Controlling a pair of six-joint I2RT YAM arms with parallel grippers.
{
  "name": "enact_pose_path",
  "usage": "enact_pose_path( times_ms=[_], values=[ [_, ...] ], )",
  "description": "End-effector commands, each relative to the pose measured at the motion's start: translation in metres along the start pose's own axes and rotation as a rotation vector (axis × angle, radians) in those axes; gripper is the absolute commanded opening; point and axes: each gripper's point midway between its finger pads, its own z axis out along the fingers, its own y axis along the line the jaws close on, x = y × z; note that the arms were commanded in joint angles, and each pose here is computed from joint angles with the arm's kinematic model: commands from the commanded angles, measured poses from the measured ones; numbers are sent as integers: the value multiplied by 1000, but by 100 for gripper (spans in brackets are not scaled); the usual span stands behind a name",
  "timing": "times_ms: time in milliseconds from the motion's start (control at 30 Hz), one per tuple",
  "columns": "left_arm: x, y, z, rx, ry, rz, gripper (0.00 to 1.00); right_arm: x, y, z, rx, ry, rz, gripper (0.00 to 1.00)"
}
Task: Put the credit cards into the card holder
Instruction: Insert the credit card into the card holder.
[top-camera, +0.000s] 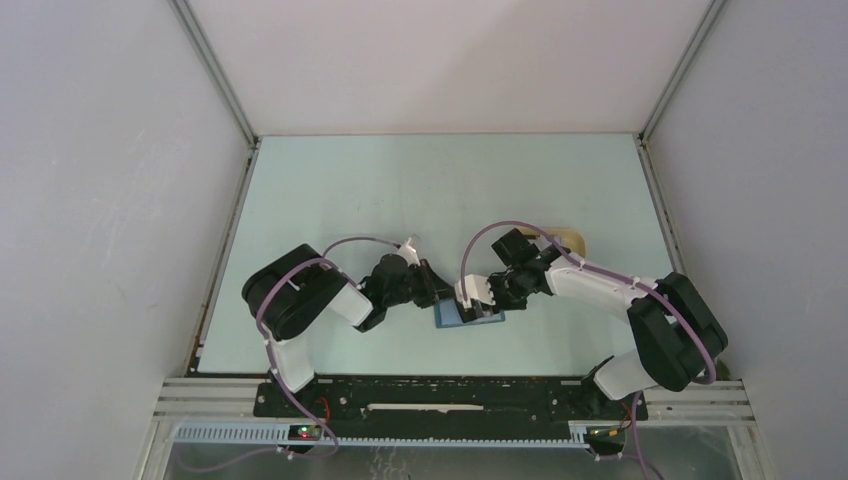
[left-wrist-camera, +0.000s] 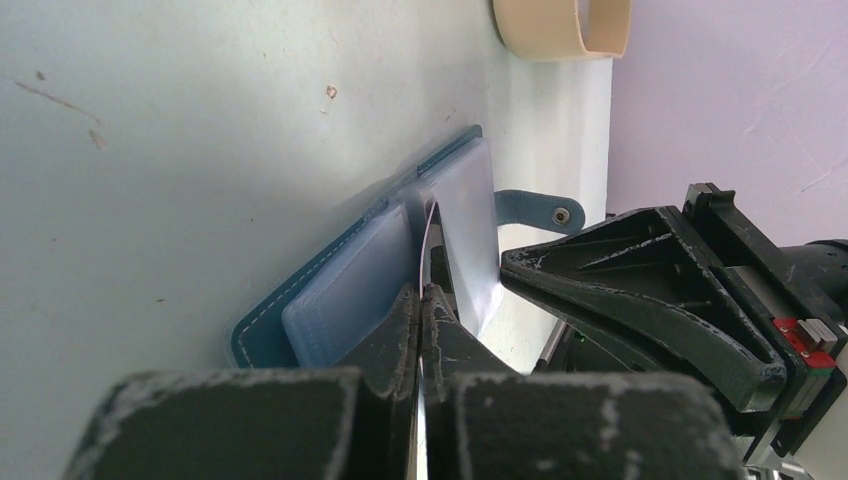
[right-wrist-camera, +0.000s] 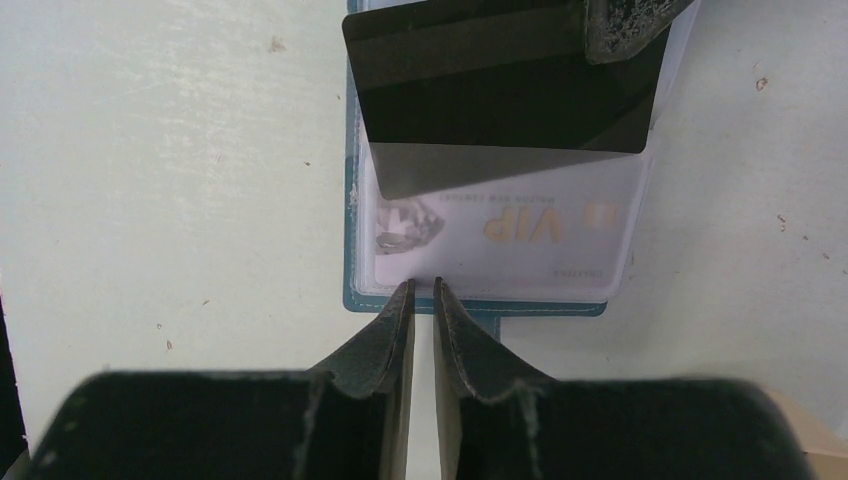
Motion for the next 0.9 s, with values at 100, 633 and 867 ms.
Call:
enact_pose_path(
  times_ms=[100,633,867],
  values=[
    [15,11,4,-50,75,-10,0,-10,-7,-2,9,-10,-11,20],
    [20,11,13,-72,133,-28,0,-15,-2,2,-6,-8,-25,20],
    [21,12,21,-70,147,-31,2,-18,-3,1,2,-16,-15,24]
  ],
)
